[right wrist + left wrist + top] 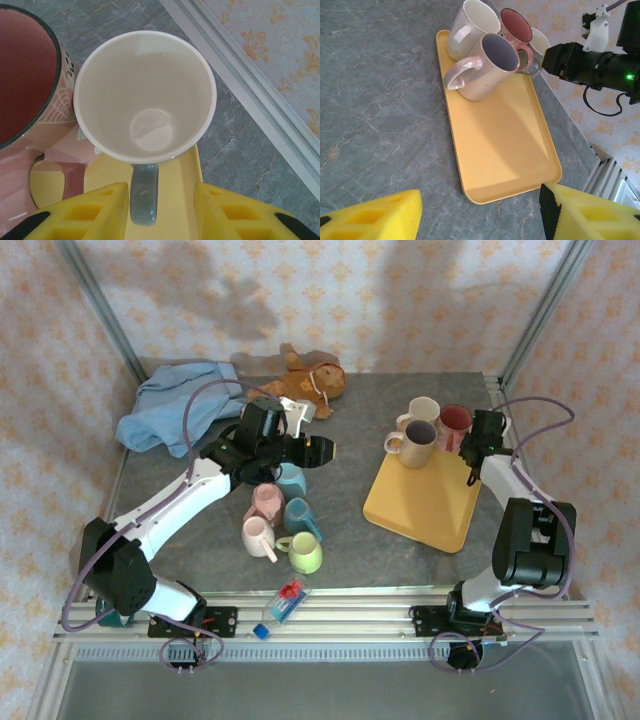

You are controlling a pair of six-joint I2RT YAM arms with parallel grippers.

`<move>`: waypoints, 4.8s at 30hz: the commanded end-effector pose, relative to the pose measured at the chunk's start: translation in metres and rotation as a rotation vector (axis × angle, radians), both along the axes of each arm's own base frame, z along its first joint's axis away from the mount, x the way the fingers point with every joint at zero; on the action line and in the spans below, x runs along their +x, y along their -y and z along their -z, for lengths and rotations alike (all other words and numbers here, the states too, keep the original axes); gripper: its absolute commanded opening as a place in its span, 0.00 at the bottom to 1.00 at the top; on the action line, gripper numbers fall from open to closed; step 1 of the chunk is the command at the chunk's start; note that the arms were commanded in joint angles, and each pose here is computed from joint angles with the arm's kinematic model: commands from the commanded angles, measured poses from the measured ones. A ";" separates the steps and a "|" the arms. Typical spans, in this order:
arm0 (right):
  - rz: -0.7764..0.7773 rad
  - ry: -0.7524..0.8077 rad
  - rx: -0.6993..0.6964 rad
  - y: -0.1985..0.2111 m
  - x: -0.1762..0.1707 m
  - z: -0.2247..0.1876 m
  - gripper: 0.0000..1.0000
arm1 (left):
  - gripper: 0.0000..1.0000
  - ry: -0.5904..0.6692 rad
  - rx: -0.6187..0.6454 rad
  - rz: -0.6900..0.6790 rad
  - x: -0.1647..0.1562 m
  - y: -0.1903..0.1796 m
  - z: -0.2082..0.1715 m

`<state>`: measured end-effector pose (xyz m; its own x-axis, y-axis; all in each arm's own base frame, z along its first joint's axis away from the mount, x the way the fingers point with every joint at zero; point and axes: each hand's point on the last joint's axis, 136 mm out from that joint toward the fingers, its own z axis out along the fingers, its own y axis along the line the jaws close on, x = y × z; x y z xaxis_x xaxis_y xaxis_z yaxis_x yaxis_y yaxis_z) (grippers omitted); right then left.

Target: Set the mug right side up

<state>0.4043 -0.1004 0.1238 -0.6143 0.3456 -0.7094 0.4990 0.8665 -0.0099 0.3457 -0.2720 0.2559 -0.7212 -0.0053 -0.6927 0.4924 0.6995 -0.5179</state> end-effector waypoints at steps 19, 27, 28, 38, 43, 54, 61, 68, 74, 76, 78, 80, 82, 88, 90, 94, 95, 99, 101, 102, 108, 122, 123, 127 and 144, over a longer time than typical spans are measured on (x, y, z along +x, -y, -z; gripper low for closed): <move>-0.320 0.085 0.239 -0.093 -0.043 -0.110 0.52 | 0.64 0.039 0.314 -0.102 -0.025 -0.041 0.010; -0.754 -0.026 0.324 -0.191 -0.084 -0.103 0.50 | 0.62 0.246 0.456 0.241 -0.099 -0.060 0.008; -0.784 -0.032 0.335 -0.197 -0.088 -0.101 0.50 | 0.62 0.282 0.478 0.273 -0.106 -0.065 0.008; -1.124 0.084 0.407 -0.244 -0.117 -0.110 0.48 | 0.67 0.502 0.654 0.624 -0.149 -0.083 0.030; -1.174 0.088 0.413 -0.250 -0.123 -0.104 0.48 | 0.67 0.476 0.737 0.764 -0.144 -0.080 0.060; -1.158 0.017 0.628 -0.266 -0.143 -0.103 0.47 | 0.67 0.554 0.913 1.096 -0.152 -0.088 0.108; -1.039 -0.122 0.784 -0.268 -0.161 -0.093 0.46 | 0.68 0.563 0.952 1.204 -0.161 -0.092 0.128; -1.042 -0.232 0.860 -0.272 -0.176 -0.095 0.46 | 0.65 0.573 0.938 1.217 -0.163 -0.082 0.136; -1.039 -0.261 0.885 -0.272 -0.184 -0.097 0.45 | 0.59 0.555 0.916 1.209 -0.162 -0.076 0.140; -1.038 -0.264 0.885 -0.272 -0.185 -0.096 0.45 | 0.58 0.549 0.911 1.214 -0.163 -0.075 0.142; -1.034 -0.266 0.883 -0.272 -0.185 -0.095 0.45 | 0.57 0.554 0.905 1.218 -0.163 -0.073 0.143; -1.033 -0.269 0.886 -0.272 -0.185 -0.094 0.45 | 0.57 0.566 0.907 1.224 -0.163 -0.072 0.145; -1.030 -0.270 0.888 -0.272 -0.185 -0.094 0.45 | 0.55 0.574 0.915 1.221 -0.161 -0.072 0.147; -1.025 -0.272 0.896 -0.272 -0.185 -0.092 0.44 | 0.53 0.549 0.923 1.255 -0.163 -0.074 0.153; -1.026 -0.270 0.896 -0.272 -0.184 -0.092 0.44 | 0.51 0.543 0.922 1.259 -0.163 -0.074 0.154; -1.019 -0.266 0.896 -0.273 -0.182 -0.091 0.41 | 0.47 0.523 0.909 1.257 -0.164 -0.071 0.157; -1.018 -0.264 0.896 -0.272 -0.182 -0.092 0.41 | 0.46 0.516 0.907 1.254 -0.163 -0.071 0.157; -1.021 -0.262 0.895 -0.273 -0.181 -0.091 0.40 | 0.43 0.497 0.900 1.266 -0.165 -0.071 0.161; -1.018 -0.264 0.895 -0.272 -0.181 -0.090 0.40 | 0.43 0.494 0.898 1.270 -0.166 -0.070 0.163; -1.019 -0.263 0.895 -0.272 -0.181 -0.090 0.40 | 0.43 0.491 0.900 1.271 -0.165 -0.071 0.164; -1.019 -0.265 0.902 -0.273 -0.182 -0.089 0.40 | 0.43 0.488 0.894 1.273 -0.165 -0.068 0.165; -1.029 -0.260 0.887 -0.272 -0.181 -0.091 0.40 | 0.40 0.464 0.902 1.312 -0.163 -0.066 0.175; -1.018 -0.281 0.894 -0.272 -0.179 -0.086 0.40 | 0.39 0.465 0.903 1.316 -0.163 -0.066 0.175; -1.018 -0.286 0.894 -0.273 -0.178 -0.083 0.40 | 0.36 0.449 0.898 1.331 -0.164 -0.064 0.178; -1.023 -0.286 0.888 -0.273 -0.178 -0.084 0.40 | 0.17 0.430 0.881 1.322 -0.161 -0.058 0.179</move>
